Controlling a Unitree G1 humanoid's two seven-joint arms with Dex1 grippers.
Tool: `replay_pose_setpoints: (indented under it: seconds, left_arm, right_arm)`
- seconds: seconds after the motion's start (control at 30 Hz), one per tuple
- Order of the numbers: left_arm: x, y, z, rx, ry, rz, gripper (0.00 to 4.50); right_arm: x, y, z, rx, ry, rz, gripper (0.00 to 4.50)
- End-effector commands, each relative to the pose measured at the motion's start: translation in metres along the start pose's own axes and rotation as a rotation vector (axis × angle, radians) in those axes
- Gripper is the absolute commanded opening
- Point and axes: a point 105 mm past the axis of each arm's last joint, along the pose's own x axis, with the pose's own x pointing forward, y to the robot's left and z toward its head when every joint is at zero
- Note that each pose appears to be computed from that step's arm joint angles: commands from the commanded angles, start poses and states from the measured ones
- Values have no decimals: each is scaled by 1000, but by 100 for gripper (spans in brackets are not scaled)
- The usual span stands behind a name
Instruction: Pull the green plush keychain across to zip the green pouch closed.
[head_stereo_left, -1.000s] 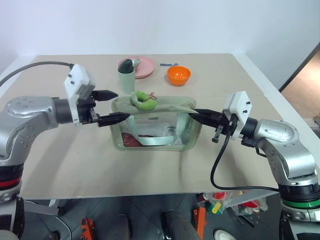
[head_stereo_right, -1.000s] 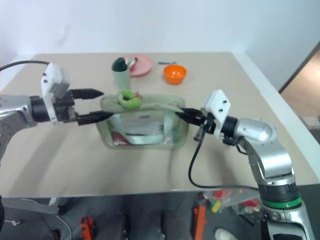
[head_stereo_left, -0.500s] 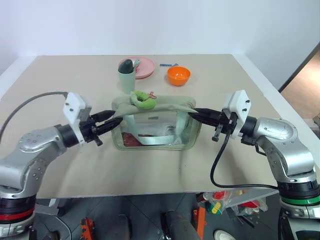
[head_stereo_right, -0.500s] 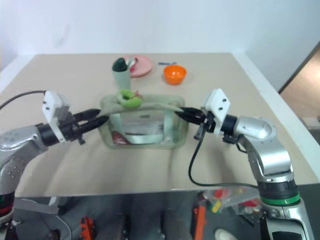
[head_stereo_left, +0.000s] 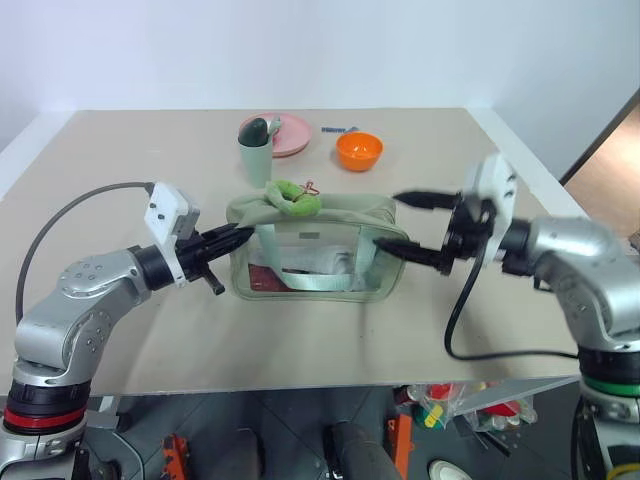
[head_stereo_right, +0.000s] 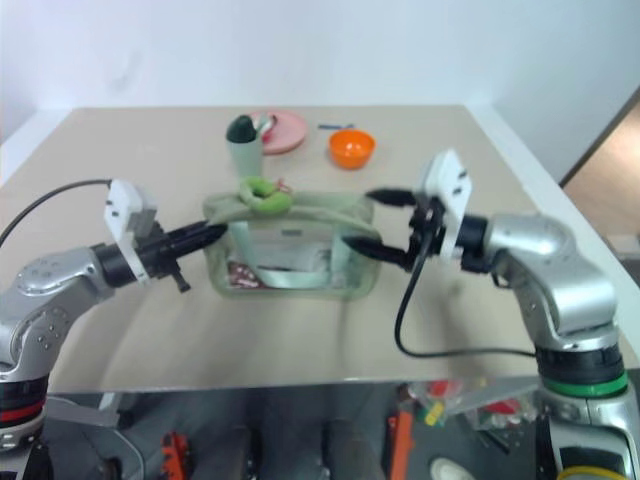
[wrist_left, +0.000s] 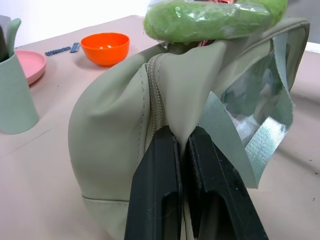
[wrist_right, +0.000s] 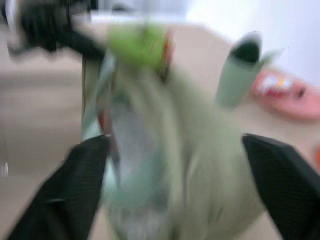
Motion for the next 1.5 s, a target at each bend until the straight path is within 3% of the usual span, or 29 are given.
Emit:
replay_pose_setpoints:
  seconds: [0.03,0.23,0.43,0.47,0.83,1.5]
  left_arm:
    - [6,-8,9,12,-28,-34,0]
    - [9,-11,10,5,-41,-29,0]
    - [10,-7,12,16,-50,4,0]
    - [10,-8,10,16,-46,6,0]
    - [13,-5,5,27,-34,18,0]
    - [27,-4,0,62,-25,11,0]
  right_arm:
    - [16,8,33,-93,-78,26,449]
    - [62,20,24,-176,-95,68,449]
    - [70,17,3,-212,-61,71,449]
    - [70,15,1,-210,-61,61,394]
    - [71,20,-22,-203,-29,83,16]
    - [51,1,22,-105,-223,-26,7]
